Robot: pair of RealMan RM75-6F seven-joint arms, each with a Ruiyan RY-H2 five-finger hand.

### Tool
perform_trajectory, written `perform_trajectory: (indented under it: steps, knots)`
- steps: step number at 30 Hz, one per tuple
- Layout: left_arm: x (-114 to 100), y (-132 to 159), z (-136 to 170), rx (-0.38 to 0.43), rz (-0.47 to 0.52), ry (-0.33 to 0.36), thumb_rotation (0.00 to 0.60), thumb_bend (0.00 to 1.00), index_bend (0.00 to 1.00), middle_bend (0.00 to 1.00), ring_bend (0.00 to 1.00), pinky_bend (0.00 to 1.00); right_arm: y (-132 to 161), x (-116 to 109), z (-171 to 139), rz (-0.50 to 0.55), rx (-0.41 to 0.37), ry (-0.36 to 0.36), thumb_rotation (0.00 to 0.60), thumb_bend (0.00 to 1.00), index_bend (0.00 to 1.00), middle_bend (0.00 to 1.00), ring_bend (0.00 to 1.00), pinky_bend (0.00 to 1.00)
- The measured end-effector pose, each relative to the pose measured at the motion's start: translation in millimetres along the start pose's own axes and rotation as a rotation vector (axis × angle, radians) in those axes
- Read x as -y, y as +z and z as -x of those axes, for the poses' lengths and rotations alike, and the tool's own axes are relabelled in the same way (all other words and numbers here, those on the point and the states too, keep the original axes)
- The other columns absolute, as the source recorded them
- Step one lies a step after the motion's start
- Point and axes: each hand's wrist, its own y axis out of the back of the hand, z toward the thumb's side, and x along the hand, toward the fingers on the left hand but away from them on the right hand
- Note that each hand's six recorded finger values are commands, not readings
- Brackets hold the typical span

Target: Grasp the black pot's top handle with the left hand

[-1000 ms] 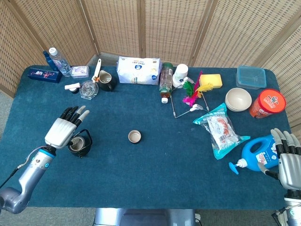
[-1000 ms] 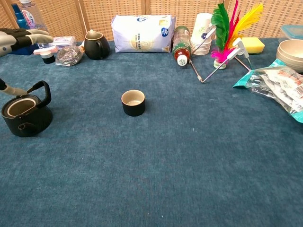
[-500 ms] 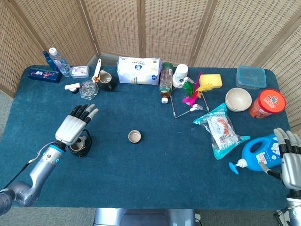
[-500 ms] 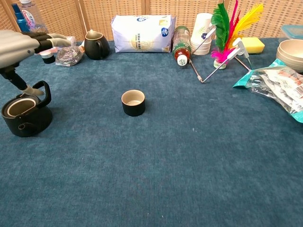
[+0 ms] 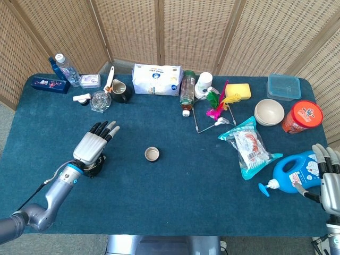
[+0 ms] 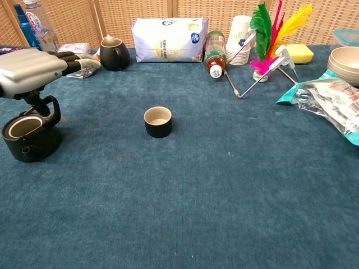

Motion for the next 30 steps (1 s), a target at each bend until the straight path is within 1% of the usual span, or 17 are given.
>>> perform_trajectory:
  steps: [2, 3, 5, 6, 9, 11, 12, 15, 22, 25, 30]
  knots:
    - [1.6, 0.9, -0.1, 0.002, -0.016, -0.013, 0.6, 0.01, 0.43, 0.48, 0.47, 0.64, 0.0, -0.1, -0.1, 0.001, 0.0, 0.001, 0.6, 0.0, 0.0, 0.0, 0.0, 0.0]
    - [2.3, 1.2, 0.0, 0.002, -0.024, -0.02, 0.6, 0.03, 0.49, 0.53, 0.52, 0.69, 0.0, 0.0, -0.2, 0.001, 0.0, 0.002, 0.6, 0.0, 0.0, 0.0, 0.0, 0.0]
    - [3.5, 2.2, 0.4, -0.001, -0.032, -0.036, 0.6, 0.07, 0.58, 0.62, 0.6, 0.76, 0.1, 0.2, -0.2, 0.001, 0.0, 0.004, 0.6, 0.0, 0.0, 0.0, 0.0, 0.0]
    - [3.7, 2.9, 0.6, -0.002, -0.031, -0.043, 0.6, 0.1, 0.63, 0.67, 0.65, 0.79, 0.1, 0.2, -0.2, 0.0, 0.0, 0.004, 0.6, 0.0, 0.0, 0.0, 0.0, 0.0]
    - [4.0, 3.3, 1.8, -0.003, -0.045, -0.061, 0.6, 0.17, 0.74, 0.79, 0.73, 0.83, 0.4, 0.7, -0.5, 0.001, 0.0, 0.009, 0.6, 0.0, 0.0, 0.0, 0.0, 0.0]
    - [4.4, 2.1, 2.8, -0.009, -0.066, -0.073, 0.6, 0.21, 0.8, 0.85, 0.77, 0.84, 0.7, 1.2, -0.7, 0.002, -0.001, 0.013, 0.6, 0.0, 0.0, 0.0, 0.0, 0.0]
    - [4.3, 2.0, 3.4, -0.012, -0.073, -0.077, 0.6, 0.23, 0.81, 0.87, 0.79, 0.84, 0.8, 1.2, -0.8, 0.002, -0.001, 0.014, 0.6, 0.0, 0.0, 0.0, 0.0, 0.0]
    - [3.7, 0.8, 5.4, -0.024, -0.09, -0.088, 0.6, 0.24, 0.82, 0.89, 0.8, 0.85, 1.5, 1.4, -0.9, 0.001, -0.003, 0.015, 0.6, 0.0, 0.0, 0.0, 0.0, 0.0]
    - [-2.0, -6.5, 9.2, -0.053, -0.072, -0.088, 0.6, 0.25, 0.82, 0.91, 0.81, 0.85, 2.6, 2.2, -1.4, -0.001, -0.006, 0.016, 0.6, 0.0, 0.0, 0.0, 0.0, 0.0]
    - [-5.8, -7.4, 9.9, -0.053, -0.044, -0.072, 0.6, 0.25, 0.82, 0.91, 0.81, 0.85, 2.6, 2.5, -1.4, 0.0, -0.005, 0.018, 0.6, 0.0, 0.0, 0.0, 0.0, 0.0]
    - [-20.5, -8.7, 10.7, -0.047, 0.023, -0.004, 0.6, 0.24, 0.82, 0.91, 0.81, 0.85, 2.7, 2.6, -1.3, -0.001, -0.005, 0.017, 0.6, 0.0, 0.0, 0.0, 0.0, 0.0]
